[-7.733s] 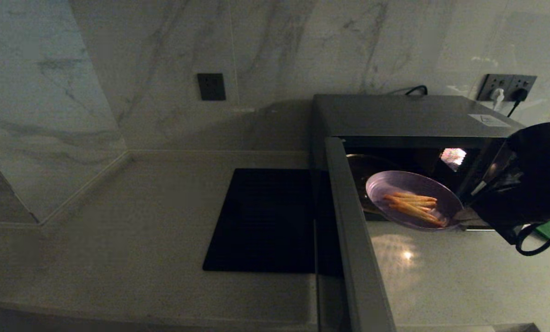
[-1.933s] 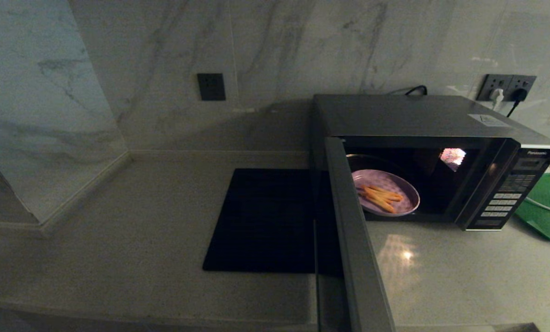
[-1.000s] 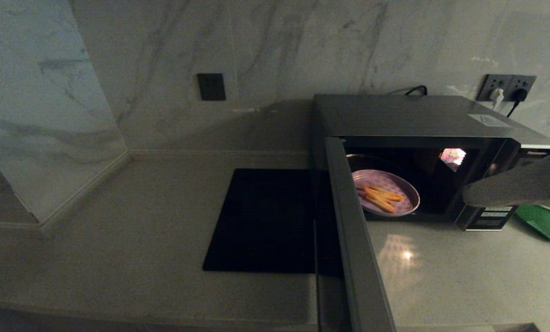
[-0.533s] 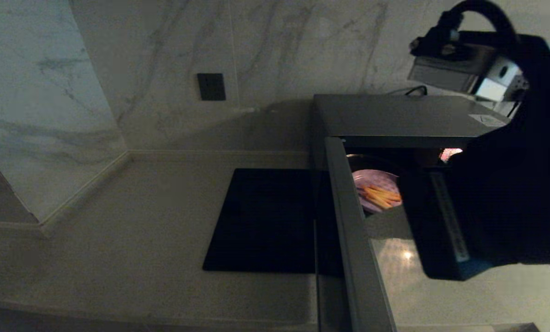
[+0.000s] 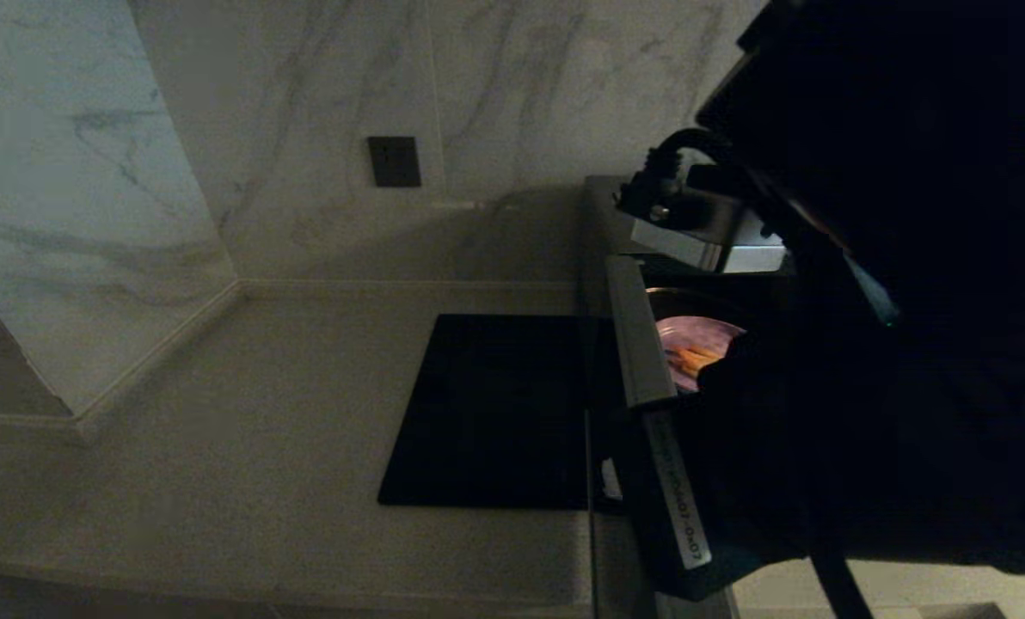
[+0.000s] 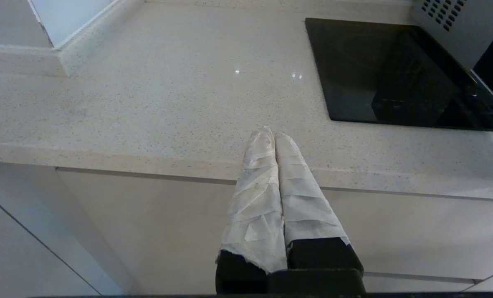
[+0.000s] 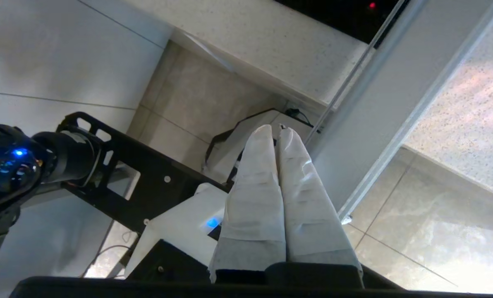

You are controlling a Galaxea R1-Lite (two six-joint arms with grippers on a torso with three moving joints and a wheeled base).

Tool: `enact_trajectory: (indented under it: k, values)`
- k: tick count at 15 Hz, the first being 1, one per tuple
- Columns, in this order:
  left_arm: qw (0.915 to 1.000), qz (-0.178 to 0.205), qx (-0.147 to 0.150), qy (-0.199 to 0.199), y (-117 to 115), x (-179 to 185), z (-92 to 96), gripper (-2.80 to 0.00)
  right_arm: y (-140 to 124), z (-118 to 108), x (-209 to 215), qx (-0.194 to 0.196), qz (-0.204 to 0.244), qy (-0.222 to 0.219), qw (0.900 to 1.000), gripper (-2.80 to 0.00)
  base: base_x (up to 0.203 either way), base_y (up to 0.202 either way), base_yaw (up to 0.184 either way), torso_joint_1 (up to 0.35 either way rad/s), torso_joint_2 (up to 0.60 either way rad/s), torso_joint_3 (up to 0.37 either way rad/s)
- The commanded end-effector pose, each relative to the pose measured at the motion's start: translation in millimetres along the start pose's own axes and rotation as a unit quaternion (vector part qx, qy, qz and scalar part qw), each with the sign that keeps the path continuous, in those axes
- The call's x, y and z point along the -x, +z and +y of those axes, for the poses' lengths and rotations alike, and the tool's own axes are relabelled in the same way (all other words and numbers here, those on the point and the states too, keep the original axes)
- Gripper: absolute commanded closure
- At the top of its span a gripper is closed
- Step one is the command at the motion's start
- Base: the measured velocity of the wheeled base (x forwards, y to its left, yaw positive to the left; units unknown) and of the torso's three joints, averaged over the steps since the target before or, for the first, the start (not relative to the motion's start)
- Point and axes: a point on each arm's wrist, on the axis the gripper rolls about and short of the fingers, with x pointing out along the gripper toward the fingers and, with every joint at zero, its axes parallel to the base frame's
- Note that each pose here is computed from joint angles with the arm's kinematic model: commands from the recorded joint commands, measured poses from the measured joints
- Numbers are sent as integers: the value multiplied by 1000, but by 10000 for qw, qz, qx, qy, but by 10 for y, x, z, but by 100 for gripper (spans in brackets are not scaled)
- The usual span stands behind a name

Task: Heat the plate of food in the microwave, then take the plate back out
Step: Close the microwave oven

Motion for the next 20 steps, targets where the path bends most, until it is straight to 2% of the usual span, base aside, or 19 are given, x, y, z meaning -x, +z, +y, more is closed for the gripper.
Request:
enact_trajectory:
  k: [1,5,13,20]
  values:
    - [10000,-2,4,2,0,0,0,0,-17,26,-48,26,68,-57,10000,0,0,0,0,0,0,0]
    - [10000,1,4,6,1,-1,0,0,-30,52,-128,41,158,-145,9998,0,0,0,0,0,0,0]
    - [10000,-3,4,8,0,0,0,0,-71,35,-224,-180,333,-437,9983,0,0,0,0,0,0,0]
    - [10000,4,4,5,1,-1,0,0,-83,-28,-278,-222,48,-993,9948,0,0,0,0,0,0,0]
